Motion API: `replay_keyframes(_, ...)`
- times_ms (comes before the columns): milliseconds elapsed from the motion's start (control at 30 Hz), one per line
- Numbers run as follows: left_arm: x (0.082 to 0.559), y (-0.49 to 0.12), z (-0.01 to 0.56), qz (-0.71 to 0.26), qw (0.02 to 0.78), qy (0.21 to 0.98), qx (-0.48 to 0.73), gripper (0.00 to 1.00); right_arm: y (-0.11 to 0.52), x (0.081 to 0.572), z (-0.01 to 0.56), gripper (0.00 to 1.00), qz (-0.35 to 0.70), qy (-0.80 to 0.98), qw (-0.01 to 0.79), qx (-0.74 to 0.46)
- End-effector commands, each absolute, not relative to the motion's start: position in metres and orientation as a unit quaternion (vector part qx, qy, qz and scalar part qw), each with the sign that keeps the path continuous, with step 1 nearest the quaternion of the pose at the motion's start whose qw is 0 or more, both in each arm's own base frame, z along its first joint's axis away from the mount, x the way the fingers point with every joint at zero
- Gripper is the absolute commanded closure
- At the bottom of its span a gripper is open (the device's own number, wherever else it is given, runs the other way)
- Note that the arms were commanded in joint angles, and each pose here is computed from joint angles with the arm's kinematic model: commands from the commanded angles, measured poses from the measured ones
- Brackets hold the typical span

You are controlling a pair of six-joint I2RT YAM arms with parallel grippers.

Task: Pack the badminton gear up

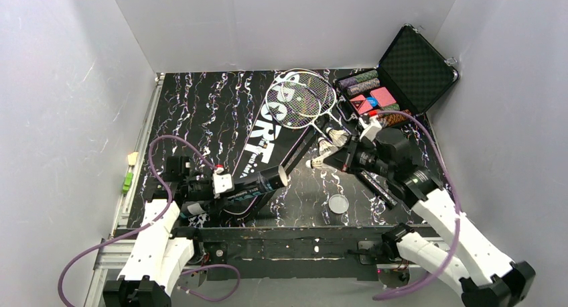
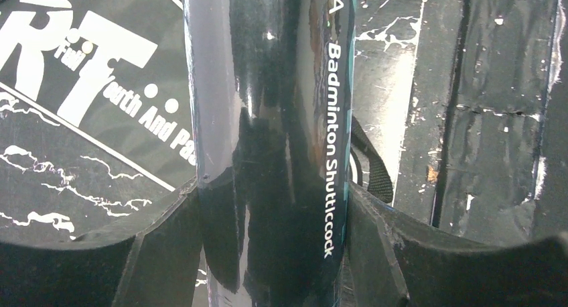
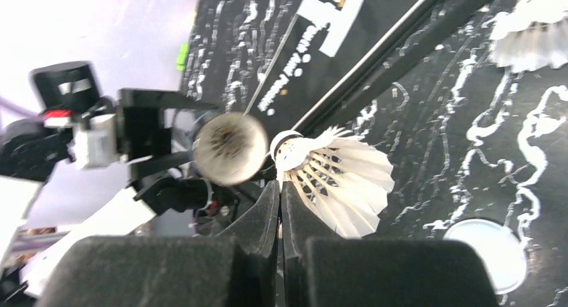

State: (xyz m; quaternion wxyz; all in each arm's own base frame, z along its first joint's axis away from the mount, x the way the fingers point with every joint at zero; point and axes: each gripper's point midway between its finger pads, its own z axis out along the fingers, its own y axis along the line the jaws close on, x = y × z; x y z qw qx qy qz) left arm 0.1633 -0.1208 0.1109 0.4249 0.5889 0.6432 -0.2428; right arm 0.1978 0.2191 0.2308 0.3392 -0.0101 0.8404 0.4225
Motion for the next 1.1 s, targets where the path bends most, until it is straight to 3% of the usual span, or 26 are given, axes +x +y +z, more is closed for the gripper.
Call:
replay_keyframes(0, 0.175, -0.123, 0.116, -0.247, 0.435, 0.652, 0.569, 0.99, 0.223, 0.174, 0.269, 0.94, 0.456, 0.821, 0.344, -0.007)
replay_keyframes(333, 0.170, -0.128, 0.126, -0.253, 0.452, 0.630, 0.579, 0.99, 0.275, 0.173, 0.289, 0.94, 0.467, 0.818, 0.331, -0.062)
replay_keyframes(1067, 0.159, -0.139, 0.143, -0.277, 0.471, 0.589, 0.596, 0.98, 0.326, 0.158, 0.271, 0.94, 0.491, 0.821, 0.276, -0.095)
